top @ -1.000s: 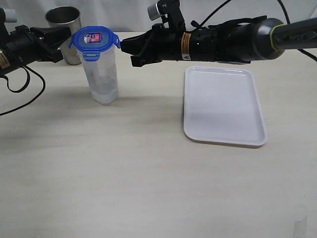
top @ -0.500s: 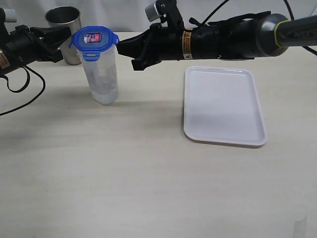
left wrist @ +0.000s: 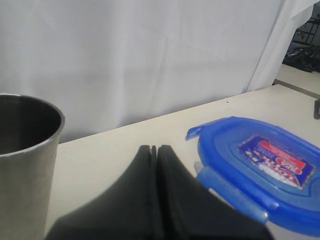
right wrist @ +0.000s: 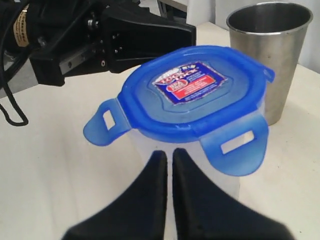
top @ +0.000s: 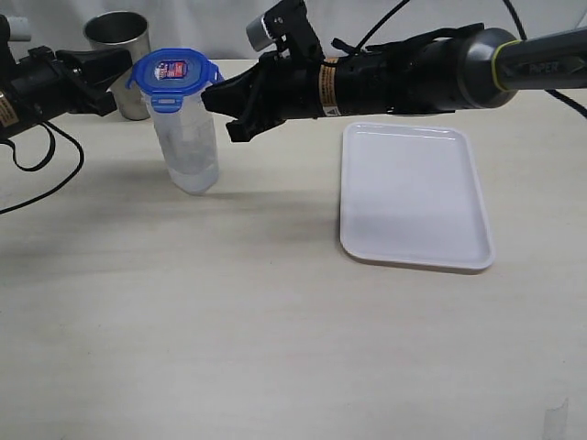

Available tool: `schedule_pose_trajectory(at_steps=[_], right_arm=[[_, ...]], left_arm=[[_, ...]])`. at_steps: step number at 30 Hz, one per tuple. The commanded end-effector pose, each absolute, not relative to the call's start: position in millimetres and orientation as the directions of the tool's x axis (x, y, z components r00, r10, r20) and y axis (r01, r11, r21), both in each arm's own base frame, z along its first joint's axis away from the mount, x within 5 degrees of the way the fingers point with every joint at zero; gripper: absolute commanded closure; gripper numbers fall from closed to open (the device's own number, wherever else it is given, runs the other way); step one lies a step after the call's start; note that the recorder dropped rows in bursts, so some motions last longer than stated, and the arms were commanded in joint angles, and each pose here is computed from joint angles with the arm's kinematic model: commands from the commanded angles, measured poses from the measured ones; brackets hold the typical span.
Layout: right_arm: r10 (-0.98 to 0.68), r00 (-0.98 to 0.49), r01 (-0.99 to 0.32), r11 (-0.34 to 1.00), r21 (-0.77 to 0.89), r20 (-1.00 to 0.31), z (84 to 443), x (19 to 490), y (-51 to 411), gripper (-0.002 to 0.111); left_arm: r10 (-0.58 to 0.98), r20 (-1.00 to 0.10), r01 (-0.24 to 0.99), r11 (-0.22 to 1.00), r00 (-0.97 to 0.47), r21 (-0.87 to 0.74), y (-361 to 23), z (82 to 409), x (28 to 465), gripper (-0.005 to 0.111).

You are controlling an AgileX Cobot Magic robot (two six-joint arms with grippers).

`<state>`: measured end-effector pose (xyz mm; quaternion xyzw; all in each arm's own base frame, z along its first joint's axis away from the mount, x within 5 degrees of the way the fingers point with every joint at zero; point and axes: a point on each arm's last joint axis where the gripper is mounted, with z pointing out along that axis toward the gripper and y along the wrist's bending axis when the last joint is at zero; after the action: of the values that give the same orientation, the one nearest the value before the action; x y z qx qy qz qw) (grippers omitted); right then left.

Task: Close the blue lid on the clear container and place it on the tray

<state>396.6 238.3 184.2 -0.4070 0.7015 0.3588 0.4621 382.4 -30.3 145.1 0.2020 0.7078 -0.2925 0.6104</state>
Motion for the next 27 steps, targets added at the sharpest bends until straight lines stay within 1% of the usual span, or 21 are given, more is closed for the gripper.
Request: schedule_pose_trajectory(at_steps=[1, 7, 11, 18, 23, 25, 27], right_arm=[[-0.250, -0.240, -0.893, 0.436, 0.112, -0.938, 185.9, 399.1, 236.8, 0.104], [-0.258, -0.239, -0.884, 0.456, 0.100, -0.936, 185.0, 400.9, 235.7, 0.104], [-0.262, -0.243, -0.858, 0.508, 0.081, -0.934, 184.1, 405.6, 232.8, 0.104], [-0.273, -0.239, -0.860, 0.506, 0.072, -0.932, 183.4, 405.5, 232.6, 0.104], [-0.290, -0.249, -0.849, 0.524, 0.065, -0.924, 181.5, 406.7, 231.1, 0.104], [-0.296, -0.259, -0.851, 0.521, 0.072, -0.919, 180.6, 406.0, 231.0, 0.104], [-0.296, -0.259, -0.851, 0.521, 0.072, -0.919, 180.6, 406.0, 231.0, 0.104]], left_arm=[[-0.083, -0.984, 0.651, 0.740, -0.160, -0.168, -31.6, 147.7, 383.6, 0.107], [-0.090, -0.984, 0.656, 0.735, -0.152, -0.169, -32.1, 148.8, 383.3, 0.107], [-0.088, -0.985, 0.663, 0.730, -0.150, -0.166, -32.6, 148.9, 382.8, 0.107], [-0.086, -0.985, 0.664, 0.729, -0.151, -0.165, -32.7, 148.8, 382.7, 0.107], [-0.110, -0.985, 0.622, 0.765, -0.132, -0.169, -28.7, 150.6, 386.3, 0.107], [-0.083, -0.990, 0.587, 0.799, -0.113, -0.133, -25.2, 149.8, 389.0, 0.107], [-0.047, -0.991, 0.573, 0.812, -0.125, -0.111, -23.6, 149.0, 392.6, 0.107]])
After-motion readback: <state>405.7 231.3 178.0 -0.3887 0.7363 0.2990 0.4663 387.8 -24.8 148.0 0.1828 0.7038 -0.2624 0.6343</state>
